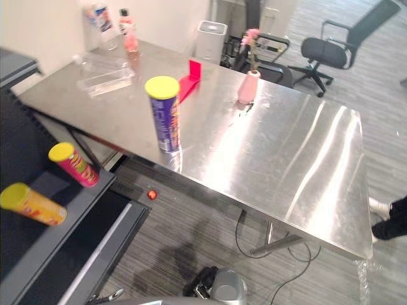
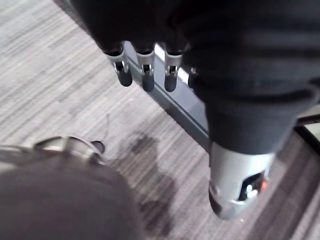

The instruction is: Put the gum and the chips on the shelf.

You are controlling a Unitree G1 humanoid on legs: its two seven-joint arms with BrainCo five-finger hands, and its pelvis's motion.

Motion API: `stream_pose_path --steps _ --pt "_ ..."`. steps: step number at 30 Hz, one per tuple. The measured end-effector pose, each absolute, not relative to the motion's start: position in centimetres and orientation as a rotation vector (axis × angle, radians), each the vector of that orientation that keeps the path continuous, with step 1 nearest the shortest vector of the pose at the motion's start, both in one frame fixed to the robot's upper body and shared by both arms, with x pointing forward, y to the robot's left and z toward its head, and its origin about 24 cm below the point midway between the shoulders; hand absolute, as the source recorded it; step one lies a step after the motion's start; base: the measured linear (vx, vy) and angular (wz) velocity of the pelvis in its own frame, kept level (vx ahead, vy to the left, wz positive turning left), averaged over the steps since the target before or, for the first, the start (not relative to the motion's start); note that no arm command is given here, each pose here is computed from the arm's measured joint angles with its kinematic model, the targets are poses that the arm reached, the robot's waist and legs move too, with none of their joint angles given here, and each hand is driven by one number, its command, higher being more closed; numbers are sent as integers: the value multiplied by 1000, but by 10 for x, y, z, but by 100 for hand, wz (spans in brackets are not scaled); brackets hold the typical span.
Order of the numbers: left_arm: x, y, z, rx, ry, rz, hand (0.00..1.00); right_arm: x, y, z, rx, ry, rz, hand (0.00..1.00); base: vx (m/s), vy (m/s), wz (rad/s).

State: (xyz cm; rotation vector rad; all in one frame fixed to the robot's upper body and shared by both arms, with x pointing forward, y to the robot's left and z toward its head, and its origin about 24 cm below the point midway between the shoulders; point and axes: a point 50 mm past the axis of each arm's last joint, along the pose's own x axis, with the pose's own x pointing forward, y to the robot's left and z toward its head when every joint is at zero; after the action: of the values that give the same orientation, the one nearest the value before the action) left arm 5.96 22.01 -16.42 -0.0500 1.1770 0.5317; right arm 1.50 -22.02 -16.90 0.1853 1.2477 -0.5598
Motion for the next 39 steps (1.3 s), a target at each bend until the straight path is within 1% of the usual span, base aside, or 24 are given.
stream_pose_path --steps 3,5,12,15,17,20,25,28,32,39 --pt "79 204 -163 -85 1128 493 0 22 -223 -168 188 1211 -577 0 -12 -12 -7" --pt "82 203 -162 -89 1114 489 0 28 -222 -168 188 1200 -576 0 -52 13 -9" --pt "84 209 -160 -71 1105 492 0 29 -211 -170 213 1212 -567 0 -47 -9 -12" --pt "85 217 -158 -54 1094 505 0 31 -207 -170 200 1221 -534 0 43 -123 -41" --pt "87 215 -158 -81 1086 518 0 39 -216 -168 157 1205 -512 0 -30 -184 -75" --pt "89 204 -159 -174 1063 570 0 50 -229 -165 122 1194 -514 0 0 4 -112" --pt "90 204 -158 -189 1043 586 0 57 -228 -164 107 1173 -488 0 23 54 -124" --pt "84 196 -162 -200 1081 582 0 45 -233 -165 82 1202 -492 0 86 150 -99" --pt "86 198 -161 -180 1077 571 0 18 -223 -169 99 1282 -506 0 113 205 -7" --pt "80 198 -164 -134 1111 537 0 19 -227 -168 81 1266 -535 0 129 144 4"
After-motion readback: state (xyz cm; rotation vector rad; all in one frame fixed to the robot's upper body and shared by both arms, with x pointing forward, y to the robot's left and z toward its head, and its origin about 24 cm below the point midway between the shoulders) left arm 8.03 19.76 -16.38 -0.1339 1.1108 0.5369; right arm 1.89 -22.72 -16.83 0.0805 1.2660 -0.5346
